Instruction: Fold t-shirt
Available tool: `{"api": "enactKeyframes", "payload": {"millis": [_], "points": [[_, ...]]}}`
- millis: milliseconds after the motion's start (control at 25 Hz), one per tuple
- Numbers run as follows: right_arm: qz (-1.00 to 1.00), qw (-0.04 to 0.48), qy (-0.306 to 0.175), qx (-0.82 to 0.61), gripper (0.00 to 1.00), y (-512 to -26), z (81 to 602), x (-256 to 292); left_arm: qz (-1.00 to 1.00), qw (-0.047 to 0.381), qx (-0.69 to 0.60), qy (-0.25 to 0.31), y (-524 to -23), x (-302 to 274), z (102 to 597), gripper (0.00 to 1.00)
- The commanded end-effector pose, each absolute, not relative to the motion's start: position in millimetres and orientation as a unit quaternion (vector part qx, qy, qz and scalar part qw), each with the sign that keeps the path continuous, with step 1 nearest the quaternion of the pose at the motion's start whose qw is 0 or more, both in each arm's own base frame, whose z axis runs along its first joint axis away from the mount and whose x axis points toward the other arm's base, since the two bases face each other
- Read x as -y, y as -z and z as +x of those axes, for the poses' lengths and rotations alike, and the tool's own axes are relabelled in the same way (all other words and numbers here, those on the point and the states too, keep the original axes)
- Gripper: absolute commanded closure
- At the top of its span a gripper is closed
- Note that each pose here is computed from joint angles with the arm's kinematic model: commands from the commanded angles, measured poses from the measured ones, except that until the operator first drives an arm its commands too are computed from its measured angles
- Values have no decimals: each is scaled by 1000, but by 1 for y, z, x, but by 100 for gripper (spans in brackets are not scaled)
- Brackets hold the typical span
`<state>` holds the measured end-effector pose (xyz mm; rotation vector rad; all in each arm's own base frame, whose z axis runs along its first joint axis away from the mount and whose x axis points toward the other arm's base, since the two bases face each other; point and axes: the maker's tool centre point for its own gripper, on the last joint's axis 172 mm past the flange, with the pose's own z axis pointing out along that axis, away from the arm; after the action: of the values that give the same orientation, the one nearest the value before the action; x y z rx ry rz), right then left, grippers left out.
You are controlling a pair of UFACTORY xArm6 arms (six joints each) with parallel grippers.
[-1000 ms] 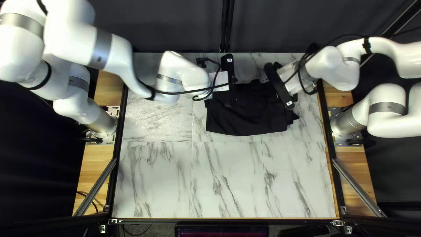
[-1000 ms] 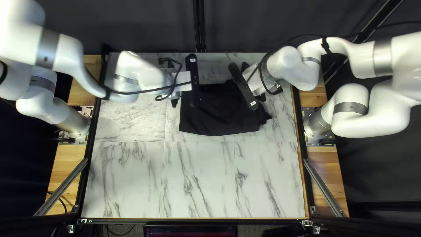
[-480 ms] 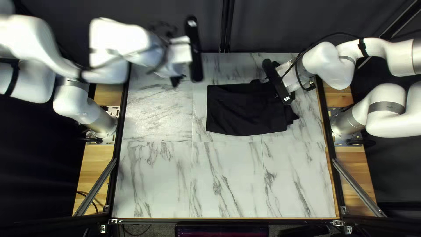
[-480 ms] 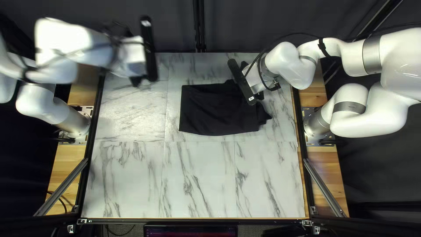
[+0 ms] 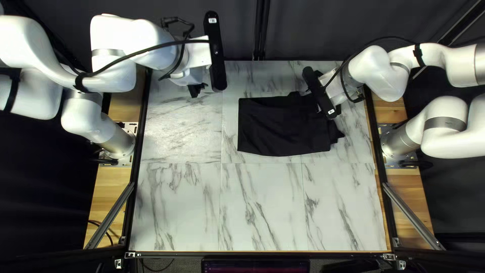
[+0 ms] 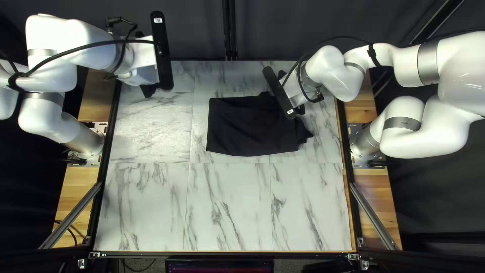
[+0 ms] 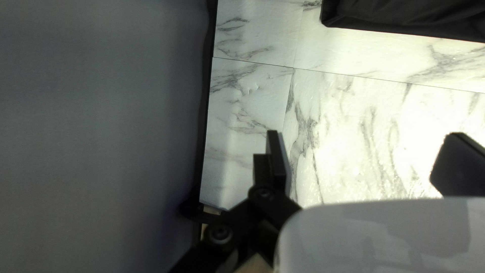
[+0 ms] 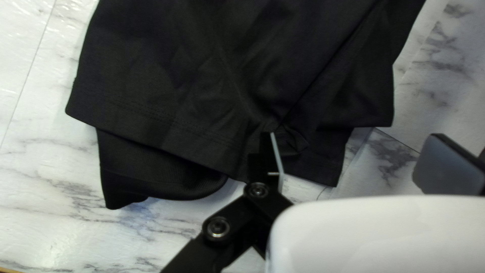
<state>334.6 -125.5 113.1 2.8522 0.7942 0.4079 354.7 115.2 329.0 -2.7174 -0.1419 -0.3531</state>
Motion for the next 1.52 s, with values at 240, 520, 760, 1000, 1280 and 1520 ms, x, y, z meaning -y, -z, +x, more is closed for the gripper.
{"api": "enactKeyframes", "payload": {"millis": [240, 520, 760, 1000, 1280, 1520], "points": [[960, 55, -147, -233, 0, -92, 329, 122, -971, 198, 51, 126, -329, -115, 355, 0], [976, 64, -137, -155, 0, -93, 330, 135, -971, 198, 51, 126, -329, -115, 355, 0], [985, 70, -122, -100, 0, -76, 335, 151, -971, 198, 51, 126, -329, -115, 355, 0], [988, 71, -109, -80, 15, -62, 339, 152, -971, 198, 51, 126, -329, -115, 355, 0], [990, 59, -95, -84, 100, -41, 338, 151, -971, 198, 51, 126, -329, -115, 355, 0], [992, 46, -84, -86, 100, -34, 332, 152, -971, 198, 51, 126, -329, -115, 355, 0]]}}
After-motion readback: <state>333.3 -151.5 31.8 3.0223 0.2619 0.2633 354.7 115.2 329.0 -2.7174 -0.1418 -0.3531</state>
